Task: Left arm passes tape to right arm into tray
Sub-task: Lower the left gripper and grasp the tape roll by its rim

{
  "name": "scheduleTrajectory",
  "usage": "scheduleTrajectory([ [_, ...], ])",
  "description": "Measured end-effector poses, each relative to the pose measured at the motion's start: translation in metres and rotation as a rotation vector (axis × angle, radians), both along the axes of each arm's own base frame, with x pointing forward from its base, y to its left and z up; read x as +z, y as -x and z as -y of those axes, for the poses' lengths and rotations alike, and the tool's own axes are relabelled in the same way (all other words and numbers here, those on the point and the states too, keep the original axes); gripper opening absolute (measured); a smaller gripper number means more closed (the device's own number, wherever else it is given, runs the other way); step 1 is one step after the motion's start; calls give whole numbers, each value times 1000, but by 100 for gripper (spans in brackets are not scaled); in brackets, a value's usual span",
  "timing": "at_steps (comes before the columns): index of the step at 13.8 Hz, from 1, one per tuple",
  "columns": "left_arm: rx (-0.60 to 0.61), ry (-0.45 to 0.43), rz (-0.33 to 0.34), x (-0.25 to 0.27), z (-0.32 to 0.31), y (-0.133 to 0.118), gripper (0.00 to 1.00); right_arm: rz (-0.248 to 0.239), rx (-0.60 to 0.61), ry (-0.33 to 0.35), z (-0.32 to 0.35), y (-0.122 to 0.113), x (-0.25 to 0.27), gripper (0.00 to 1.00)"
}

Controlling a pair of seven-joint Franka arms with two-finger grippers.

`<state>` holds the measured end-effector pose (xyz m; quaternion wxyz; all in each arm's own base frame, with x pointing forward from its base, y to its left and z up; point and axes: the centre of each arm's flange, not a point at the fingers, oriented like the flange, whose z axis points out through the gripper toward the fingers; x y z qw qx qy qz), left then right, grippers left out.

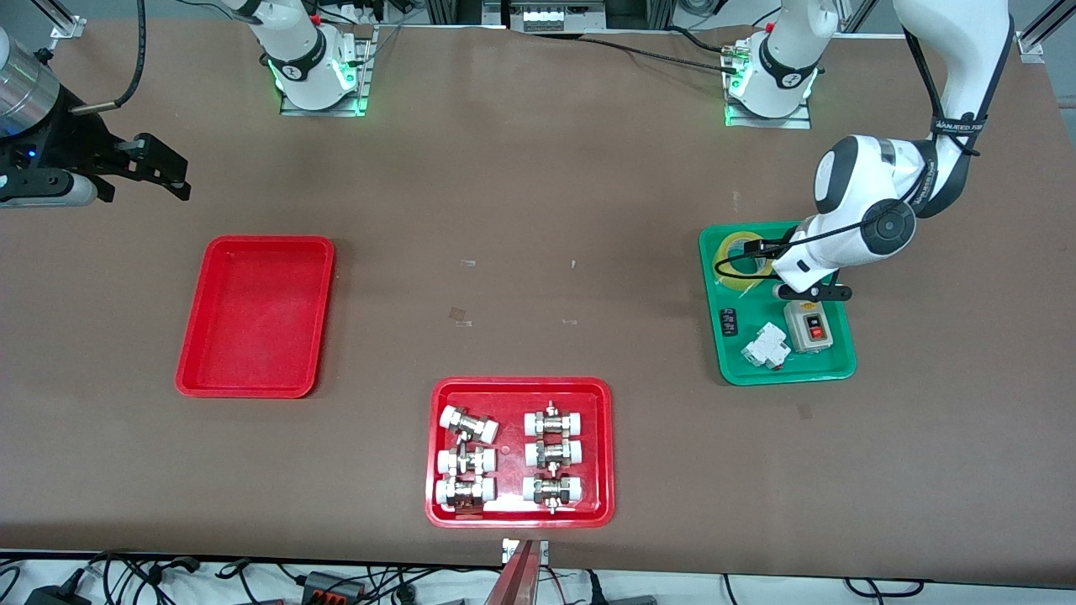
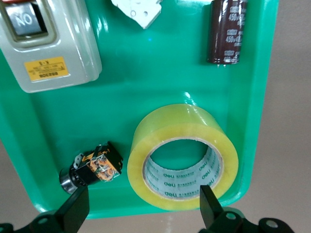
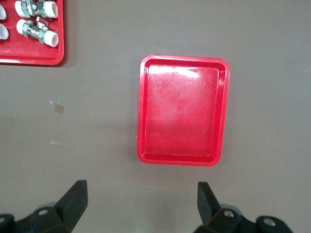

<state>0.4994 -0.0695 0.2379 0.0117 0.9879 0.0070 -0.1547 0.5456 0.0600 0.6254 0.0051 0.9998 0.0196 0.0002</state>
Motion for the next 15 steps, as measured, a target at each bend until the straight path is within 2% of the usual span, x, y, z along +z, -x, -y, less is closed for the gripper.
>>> scheduleTrajectory([
  [7, 16, 1, -14, -40, 0, 3, 100, 0, 0, 0, 0, 0, 0, 100],
  [8, 16, 1, -18, -42, 0, 3, 93, 0, 0, 0, 0, 0, 0, 100],
  [9, 16, 1, -20, -43, 0, 4, 93, 0, 0, 0, 0, 0, 0, 100],
  [10, 17, 1, -20, -43, 0, 4, 88, 0, 0, 0, 0, 0, 0, 100],
  [11, 17, 1, -20, -43, 0, 4, 78, 0, 0, 0, 0, 0, 0, 100],
  [15, 19, 1, -19, -43, -1, 3, 34, 0, 1, -1, 0, 0, 0, 100],
])
